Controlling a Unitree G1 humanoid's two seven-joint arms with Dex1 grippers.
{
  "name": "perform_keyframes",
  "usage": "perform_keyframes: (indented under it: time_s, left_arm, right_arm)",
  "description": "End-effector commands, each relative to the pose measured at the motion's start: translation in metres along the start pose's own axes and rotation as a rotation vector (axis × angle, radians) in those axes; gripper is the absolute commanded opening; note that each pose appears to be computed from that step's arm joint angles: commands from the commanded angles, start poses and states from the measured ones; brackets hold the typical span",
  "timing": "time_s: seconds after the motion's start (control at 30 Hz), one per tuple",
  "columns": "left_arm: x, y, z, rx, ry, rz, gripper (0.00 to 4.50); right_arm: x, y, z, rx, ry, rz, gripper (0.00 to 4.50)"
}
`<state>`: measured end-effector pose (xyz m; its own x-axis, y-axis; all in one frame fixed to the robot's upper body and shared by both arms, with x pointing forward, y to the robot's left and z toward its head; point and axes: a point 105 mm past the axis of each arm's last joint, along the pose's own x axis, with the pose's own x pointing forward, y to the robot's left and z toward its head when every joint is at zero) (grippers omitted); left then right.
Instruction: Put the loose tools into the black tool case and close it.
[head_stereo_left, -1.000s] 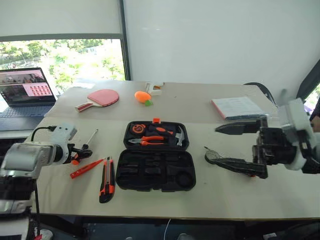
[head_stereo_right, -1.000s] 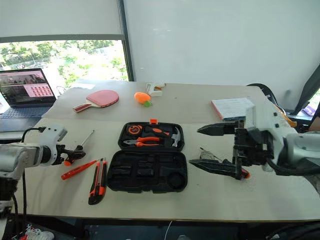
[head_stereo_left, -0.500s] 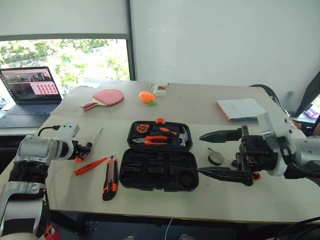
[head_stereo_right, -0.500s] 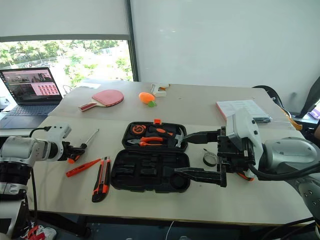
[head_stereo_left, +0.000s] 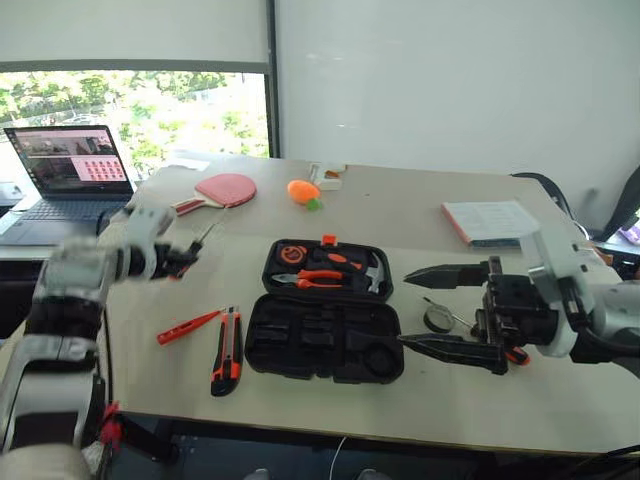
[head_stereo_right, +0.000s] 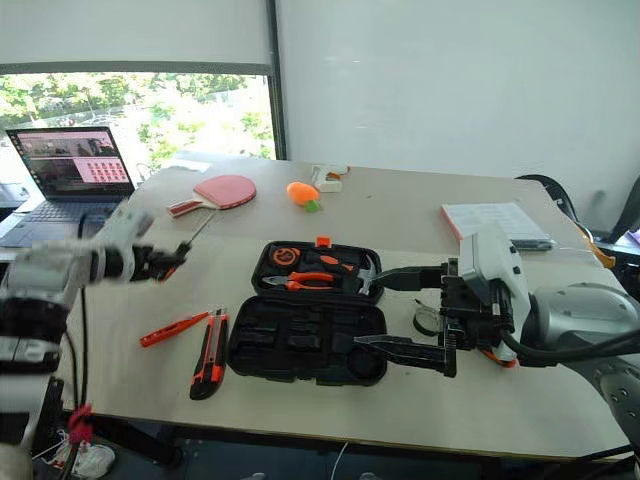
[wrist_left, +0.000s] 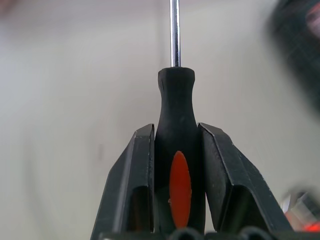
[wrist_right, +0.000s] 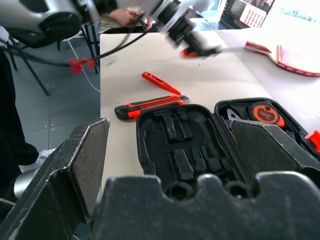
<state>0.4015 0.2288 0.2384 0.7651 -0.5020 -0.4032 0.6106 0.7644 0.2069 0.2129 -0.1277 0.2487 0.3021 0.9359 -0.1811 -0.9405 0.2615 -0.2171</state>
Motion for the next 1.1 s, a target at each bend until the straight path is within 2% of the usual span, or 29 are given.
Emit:
perform_keyframes:
  time_s: [0.03,0.17,0.27,0.47,0.63,0.87,1.1]
  left_arm:
    - [0.015,-0.064,0.028,0.309,0.026,-0.340,0.84]
    - [0.035,-0.122,0.019,0.519,0.128,-0.566,0.84]
    - [0.055,-0.140,0.005,0.557,0.198,-0.588,0.84]
    - [0.071,-0.140,-0.023,0.630,0.295,-0.545,0.84]
    - [0.073,-0.137,-0.033,0.653,0.315,-0.544,0.84]
    - [0.075,-0.147,-0.035,0.684,0.264,-0.605,0.84]
    - [0.080,-0.145,-0.034,0.692,0.283,-0.573,0.84]
  right_arm:
    - [-0.002,0.001,0.004,-0.042,-0.013,-0.025,4.50]
    - [-0.005,-0.001,-0.002,-0.026,0.000,-0.065,4.50]
    - [-0.009,0.000,-0.011,-0.024,0.038,-0.097,4.50]
    - [-0.024,-0.004,-0.021,-0.001,0.081,-0.186,4.50]
    - [-0.030,-0.005,-0.025,0.008,0.092,-0.229,4.50]
    - [-0.027,-0.006,-0.024,0.015,0.074,-0.249,4.50]
    - [-0.026,-0.007,-0.024,0.019,0.072,-0.257,4.50]
